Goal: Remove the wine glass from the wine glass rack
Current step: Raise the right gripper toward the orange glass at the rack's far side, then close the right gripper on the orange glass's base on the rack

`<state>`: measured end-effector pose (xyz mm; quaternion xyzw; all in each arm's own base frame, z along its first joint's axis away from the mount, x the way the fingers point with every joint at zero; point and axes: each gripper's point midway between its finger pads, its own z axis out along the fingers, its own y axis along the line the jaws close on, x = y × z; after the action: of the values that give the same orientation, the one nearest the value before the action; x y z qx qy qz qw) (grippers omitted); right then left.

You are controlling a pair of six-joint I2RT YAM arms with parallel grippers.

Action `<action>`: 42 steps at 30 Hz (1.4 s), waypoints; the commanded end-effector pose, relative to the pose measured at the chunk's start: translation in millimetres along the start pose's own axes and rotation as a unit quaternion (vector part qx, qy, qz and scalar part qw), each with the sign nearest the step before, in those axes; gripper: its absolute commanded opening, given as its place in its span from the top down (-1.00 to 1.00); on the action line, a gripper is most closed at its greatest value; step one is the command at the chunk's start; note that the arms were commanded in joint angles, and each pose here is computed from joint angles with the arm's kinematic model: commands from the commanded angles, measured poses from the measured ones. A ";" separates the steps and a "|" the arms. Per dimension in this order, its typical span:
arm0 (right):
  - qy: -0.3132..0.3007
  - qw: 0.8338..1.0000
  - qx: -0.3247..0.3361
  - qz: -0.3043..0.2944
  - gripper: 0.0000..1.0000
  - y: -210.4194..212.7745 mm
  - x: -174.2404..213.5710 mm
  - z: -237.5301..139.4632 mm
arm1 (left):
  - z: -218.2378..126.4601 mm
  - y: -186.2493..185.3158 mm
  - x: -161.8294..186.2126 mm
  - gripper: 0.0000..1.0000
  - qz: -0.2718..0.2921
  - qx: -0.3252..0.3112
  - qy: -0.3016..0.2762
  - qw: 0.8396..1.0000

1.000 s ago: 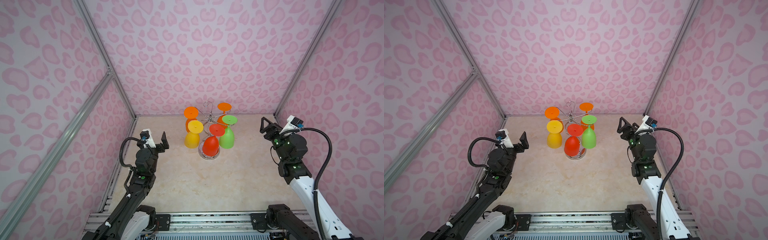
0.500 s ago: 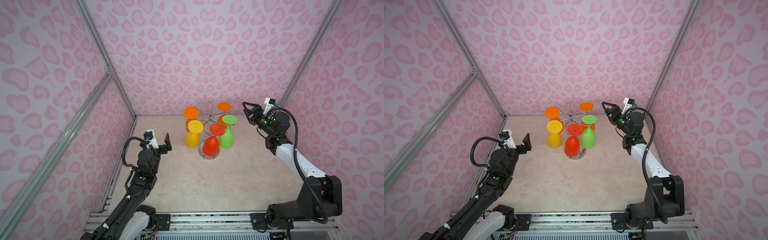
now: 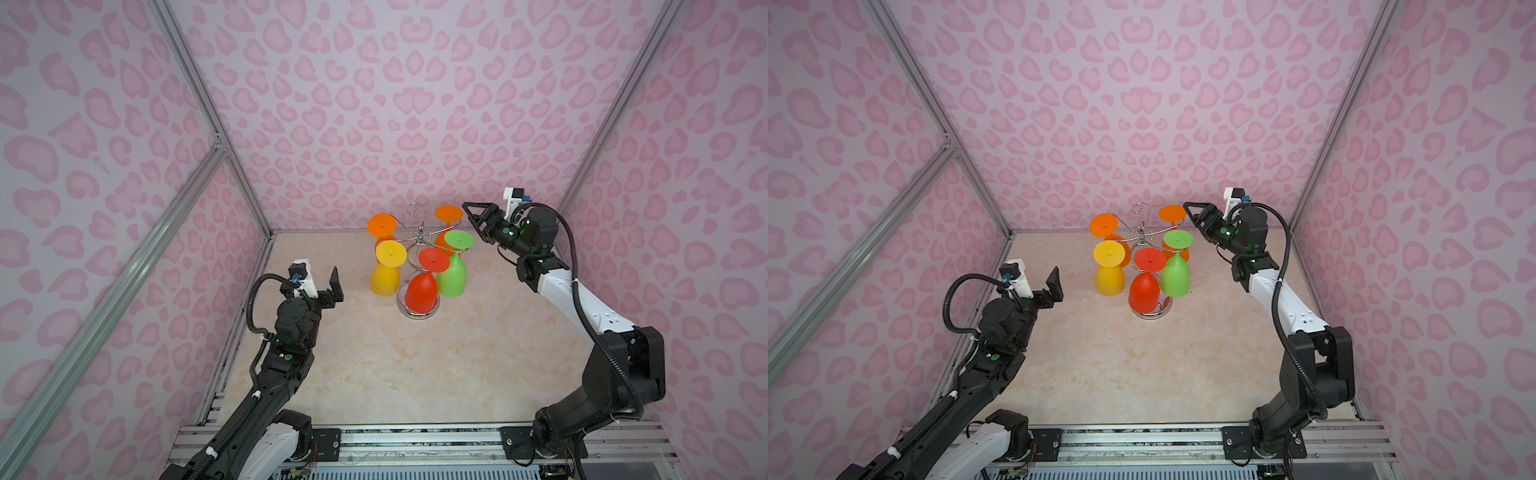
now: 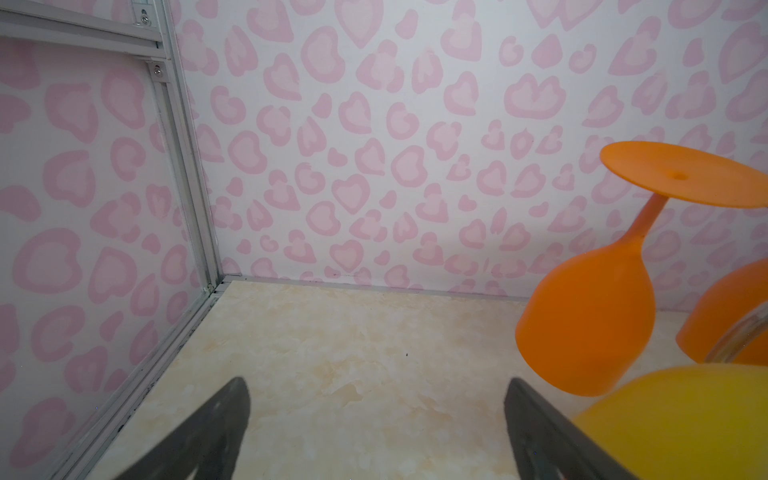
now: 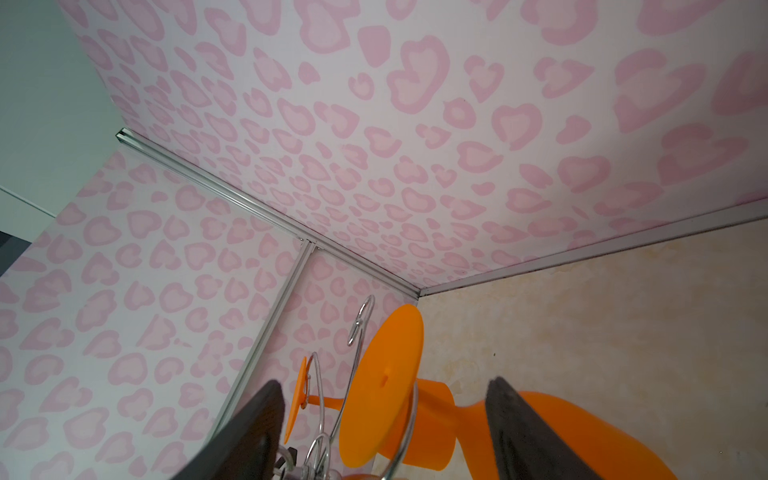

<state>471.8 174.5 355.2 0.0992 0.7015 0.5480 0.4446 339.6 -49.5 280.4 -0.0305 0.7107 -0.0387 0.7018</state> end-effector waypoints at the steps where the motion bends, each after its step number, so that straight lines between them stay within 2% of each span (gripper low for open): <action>1: 0.006 1.000 0.002 -0.007 -0.52 -2.7 2.9 5.2 | -0.1 1.7 -9.5 -0.94 0.001 -0.006 -0.012 1.000; 15: 0.013 1.000 0.001 -0.017 -0.39 -0.7 3.3 22.4 | 0.5 0.1 -11.7 -0.95 0.004 -0.002 -0.014 1.000; 24: 0.017 1.000 0.002 -0.017 -0.10 -1.2 5.2 24.6 | 0.6 0.1 -11.2 -0.95 0.003 -0.002 -0.013 1.000; 42: 0.027 0.999 0.013 -0.015 0.27 -8.6 7.9 31.2 | -0.2 1.8 -9.3 -0.94 0.006 -0.006 -0.012 1.000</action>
<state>491.9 195.3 342.7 0.0869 0.7228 0.5349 0.4287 339.8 -49.5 282.9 -0.0277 0.7091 -0.0361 0.7036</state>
